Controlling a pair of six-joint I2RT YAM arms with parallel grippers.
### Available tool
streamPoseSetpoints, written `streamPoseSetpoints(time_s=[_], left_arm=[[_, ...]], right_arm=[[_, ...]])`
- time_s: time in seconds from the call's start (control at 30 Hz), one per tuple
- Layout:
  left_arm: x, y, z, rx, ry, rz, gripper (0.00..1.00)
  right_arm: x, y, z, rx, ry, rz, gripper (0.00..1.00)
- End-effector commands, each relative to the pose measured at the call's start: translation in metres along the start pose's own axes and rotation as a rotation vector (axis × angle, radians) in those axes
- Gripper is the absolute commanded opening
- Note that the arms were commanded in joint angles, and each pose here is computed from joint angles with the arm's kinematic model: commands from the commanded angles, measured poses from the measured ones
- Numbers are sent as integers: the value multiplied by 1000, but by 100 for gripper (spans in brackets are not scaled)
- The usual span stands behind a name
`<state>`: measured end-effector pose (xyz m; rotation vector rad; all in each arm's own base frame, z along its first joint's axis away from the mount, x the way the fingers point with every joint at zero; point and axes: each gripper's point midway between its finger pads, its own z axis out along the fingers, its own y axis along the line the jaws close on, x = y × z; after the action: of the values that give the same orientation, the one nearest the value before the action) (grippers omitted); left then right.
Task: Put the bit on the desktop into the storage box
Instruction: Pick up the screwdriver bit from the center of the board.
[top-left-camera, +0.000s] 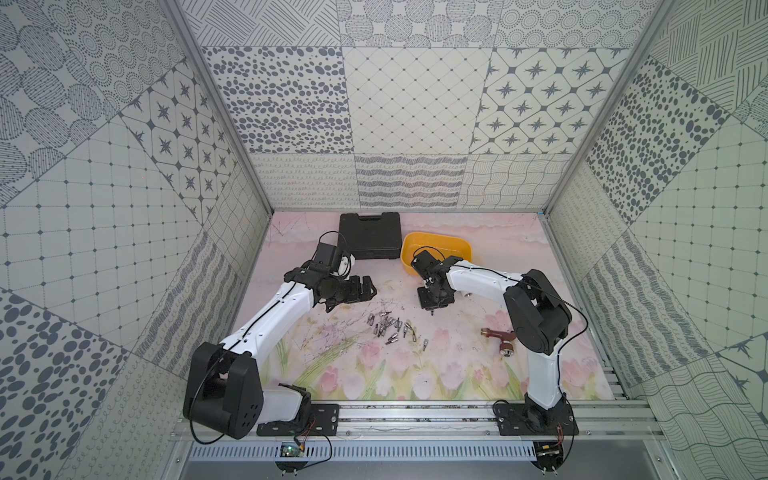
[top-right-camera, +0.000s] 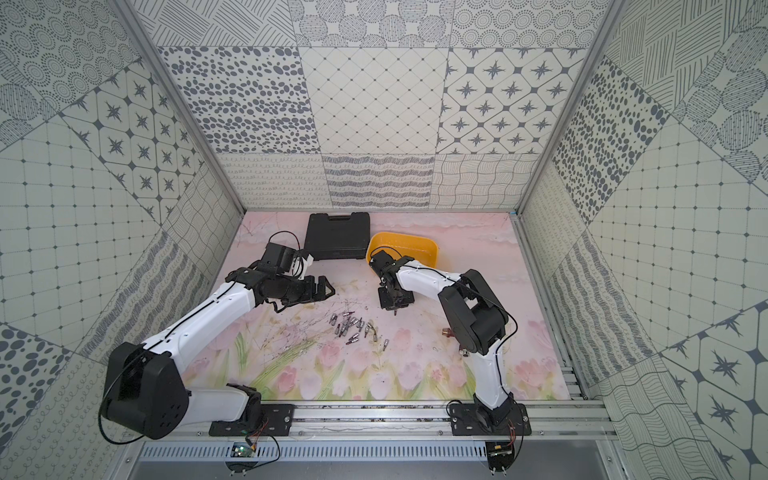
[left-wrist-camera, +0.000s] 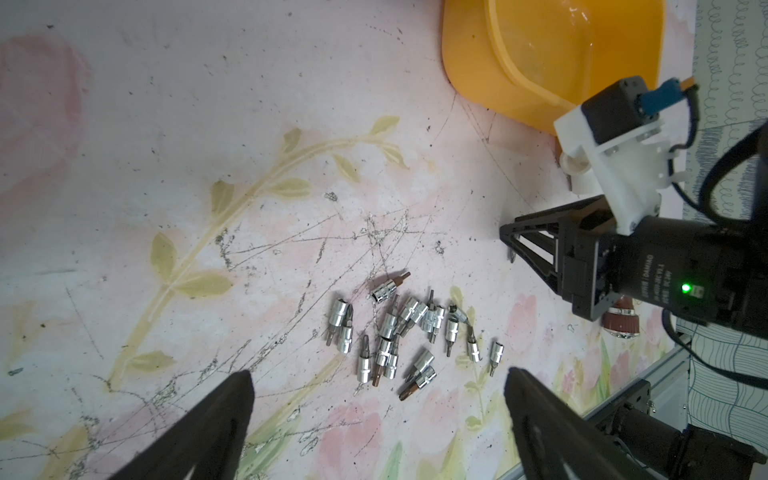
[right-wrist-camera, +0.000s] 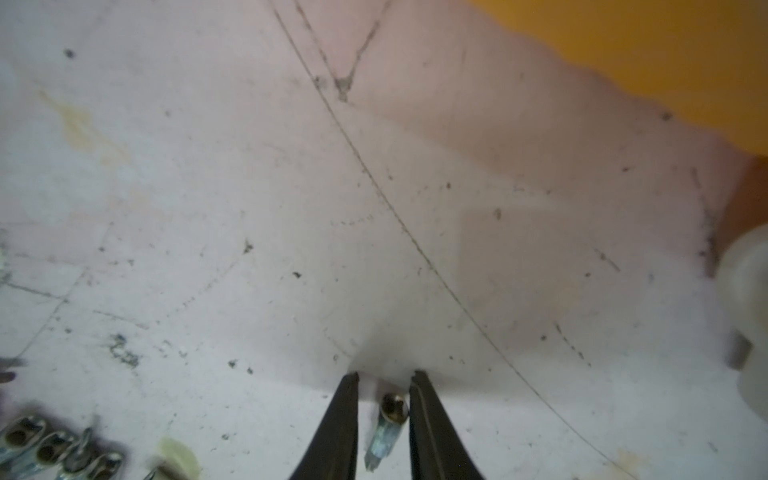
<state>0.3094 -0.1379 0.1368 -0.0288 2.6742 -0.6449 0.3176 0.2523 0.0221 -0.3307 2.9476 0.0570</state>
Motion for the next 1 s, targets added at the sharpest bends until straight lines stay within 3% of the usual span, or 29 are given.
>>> streamPoseSetpoints(time_s=[0.0, 0.33, 0.63, 0.97], left_arm=[[2, 1, 0, -2, 7, 24, 99], [2, 1, 0, -5, 6, 27, 99], [1, 1, -1, -8, 2, 31, 99], [0, 1, -1, -8, 1, 38, 99]], right_arm=[[13, 5, 8, 5, 40, 3, 25], [21, 7, 6, 8, 46, 4, 25], [21, 7, 7, 7, 48, 0, 15], [10, 11, -8, -17, 3, -14, 14]])
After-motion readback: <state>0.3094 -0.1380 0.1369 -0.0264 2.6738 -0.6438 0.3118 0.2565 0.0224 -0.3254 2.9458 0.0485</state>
